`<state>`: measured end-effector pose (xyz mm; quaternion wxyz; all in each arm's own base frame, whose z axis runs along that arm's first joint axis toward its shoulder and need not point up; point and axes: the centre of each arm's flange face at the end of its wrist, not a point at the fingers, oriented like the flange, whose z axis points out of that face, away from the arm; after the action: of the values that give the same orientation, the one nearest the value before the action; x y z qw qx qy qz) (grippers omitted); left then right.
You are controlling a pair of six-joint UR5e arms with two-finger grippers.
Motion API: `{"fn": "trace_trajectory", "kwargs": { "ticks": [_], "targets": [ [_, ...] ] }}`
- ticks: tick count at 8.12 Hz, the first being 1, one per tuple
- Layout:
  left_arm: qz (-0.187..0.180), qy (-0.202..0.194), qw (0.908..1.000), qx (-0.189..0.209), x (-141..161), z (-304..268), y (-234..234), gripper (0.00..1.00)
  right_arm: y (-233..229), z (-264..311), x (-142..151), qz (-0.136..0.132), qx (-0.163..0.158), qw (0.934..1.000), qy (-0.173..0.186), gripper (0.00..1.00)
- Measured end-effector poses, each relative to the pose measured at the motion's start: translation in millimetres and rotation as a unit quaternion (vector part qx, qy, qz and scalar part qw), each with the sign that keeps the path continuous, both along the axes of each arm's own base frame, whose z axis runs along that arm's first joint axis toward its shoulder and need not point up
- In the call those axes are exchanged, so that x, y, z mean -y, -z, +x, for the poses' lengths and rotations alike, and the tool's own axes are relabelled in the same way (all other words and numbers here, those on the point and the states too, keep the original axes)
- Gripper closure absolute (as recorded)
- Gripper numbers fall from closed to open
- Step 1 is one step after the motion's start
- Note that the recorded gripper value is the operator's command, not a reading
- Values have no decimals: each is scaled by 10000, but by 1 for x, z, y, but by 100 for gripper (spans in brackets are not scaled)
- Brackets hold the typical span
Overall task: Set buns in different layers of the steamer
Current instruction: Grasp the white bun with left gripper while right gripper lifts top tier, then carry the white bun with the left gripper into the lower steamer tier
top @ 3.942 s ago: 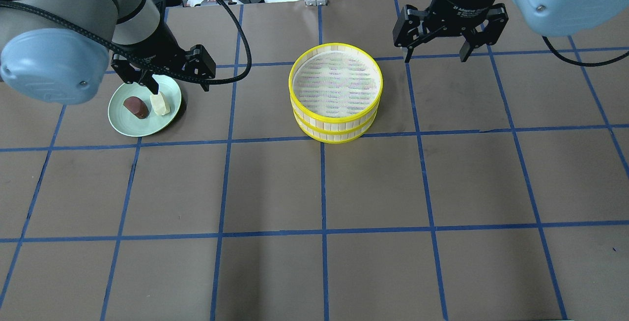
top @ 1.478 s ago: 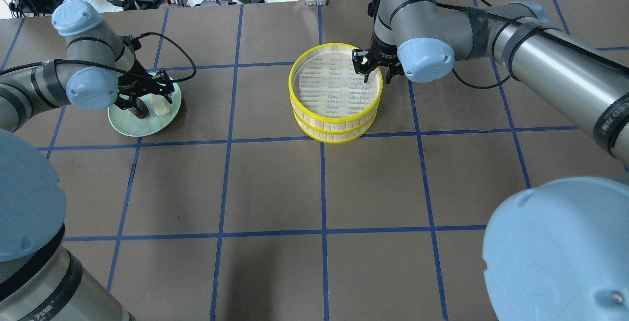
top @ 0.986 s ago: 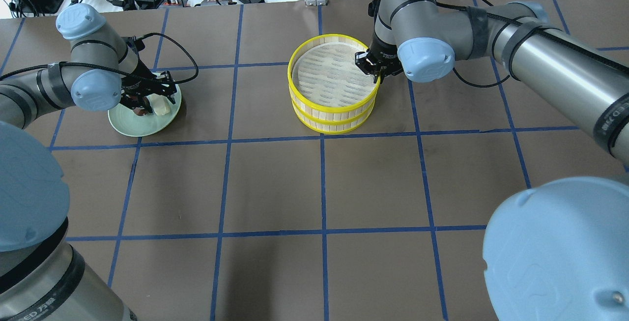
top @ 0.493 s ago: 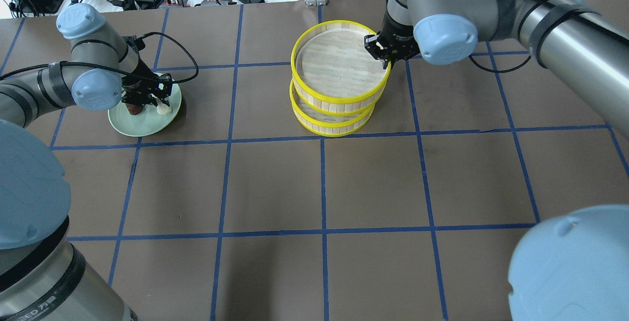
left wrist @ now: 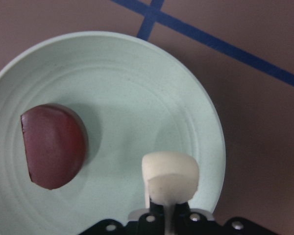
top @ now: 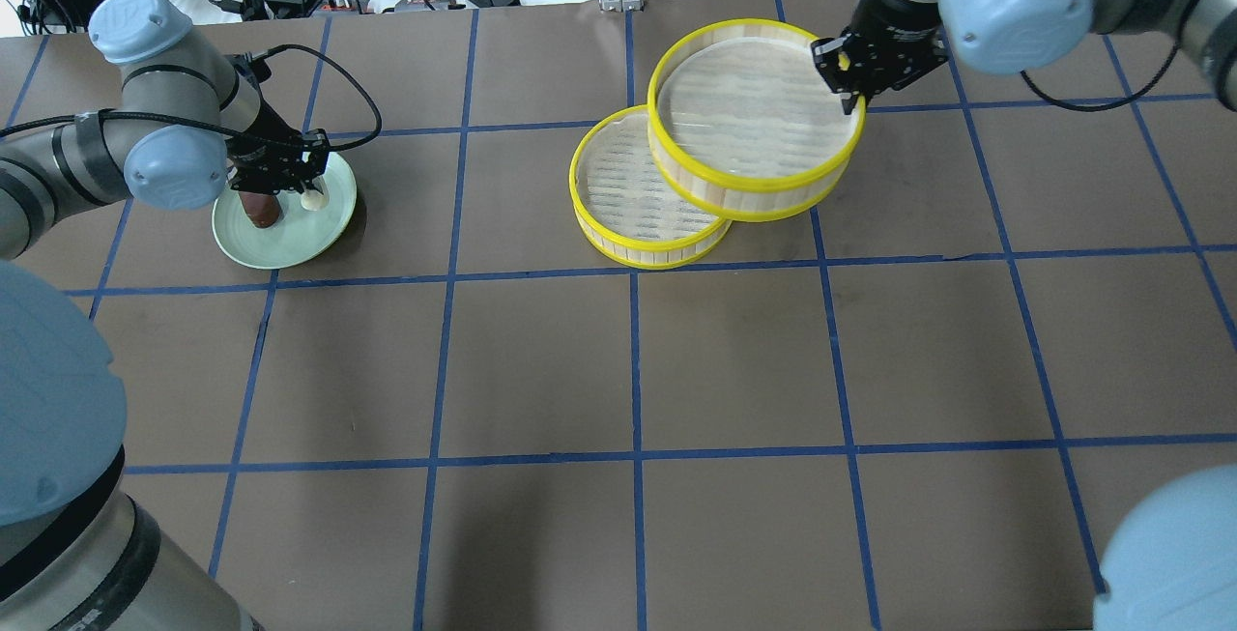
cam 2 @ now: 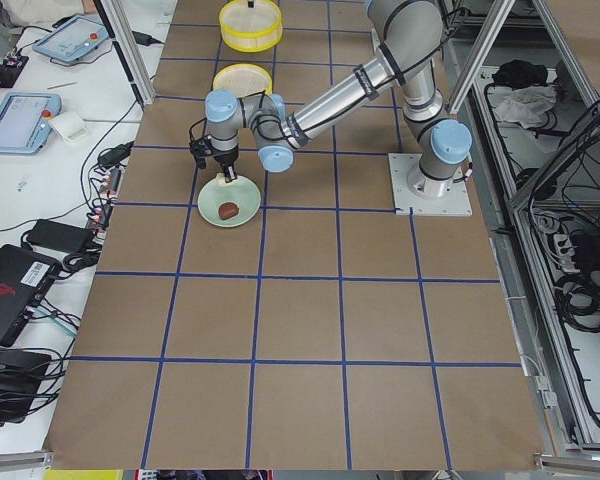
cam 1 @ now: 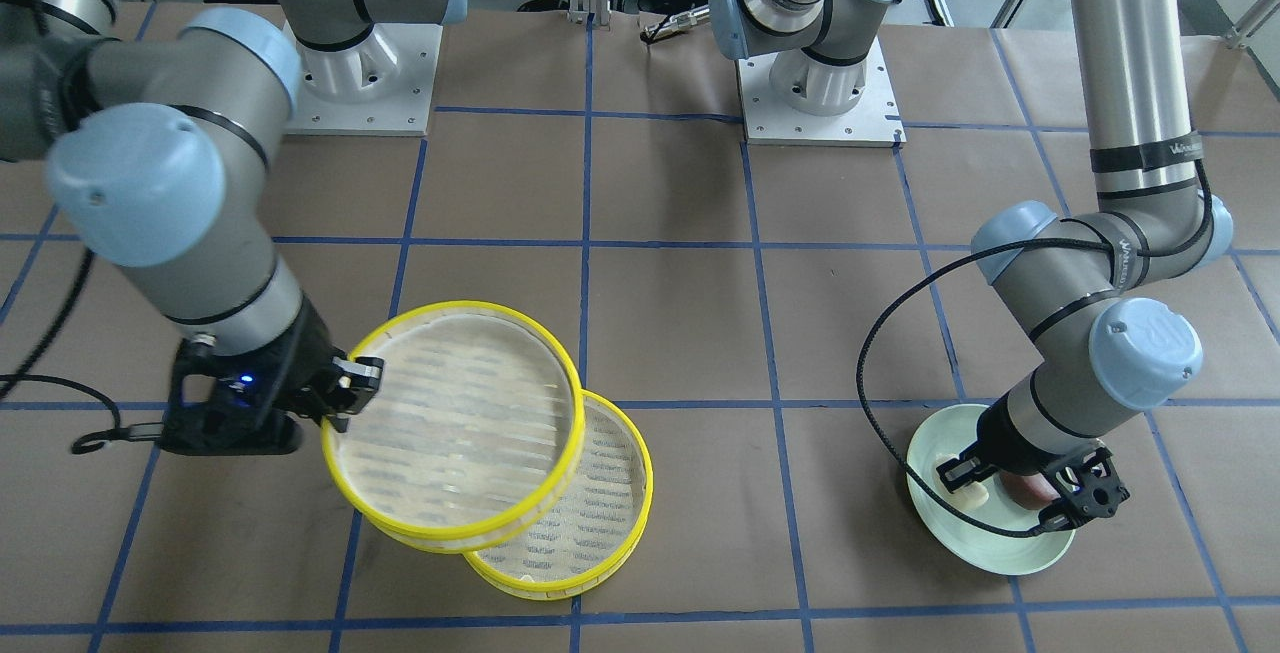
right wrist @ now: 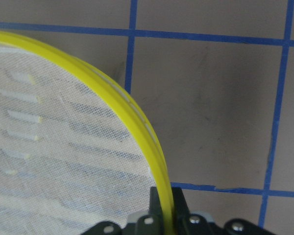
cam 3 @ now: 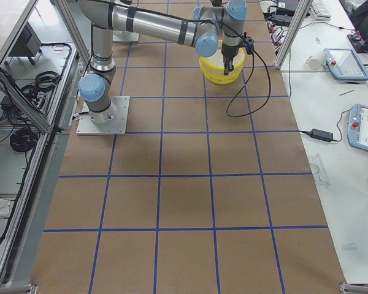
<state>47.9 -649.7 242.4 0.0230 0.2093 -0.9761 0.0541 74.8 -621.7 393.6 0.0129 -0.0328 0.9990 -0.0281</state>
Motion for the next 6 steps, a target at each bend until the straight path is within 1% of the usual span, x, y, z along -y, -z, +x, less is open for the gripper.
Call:
{"fn": "trace_trajectory", "kwargs": {
  "ticks": [1, 3, 5, 6],
  "targets": [
    [-164, 68, 9998, -40, -1, -9, -19, 100, -3, -28, -1, 45, -25, 9998, -177, 100],
    [-597, 396, 9971, -251, 2, -55, -53, 100, -4, -50, -1, 79, -45, 9994, -331, 100],
    [-992, 946, 9901, -301, 3, -126, -72, 100, -3, -54, -1, 85, -54, 9993, -359, 100],
    [-1098, 1253, 9854, -344, -1, -165, -76, 100, -3, -54, -1, 91, -55, 9993, -358, 100]
  ]
}}
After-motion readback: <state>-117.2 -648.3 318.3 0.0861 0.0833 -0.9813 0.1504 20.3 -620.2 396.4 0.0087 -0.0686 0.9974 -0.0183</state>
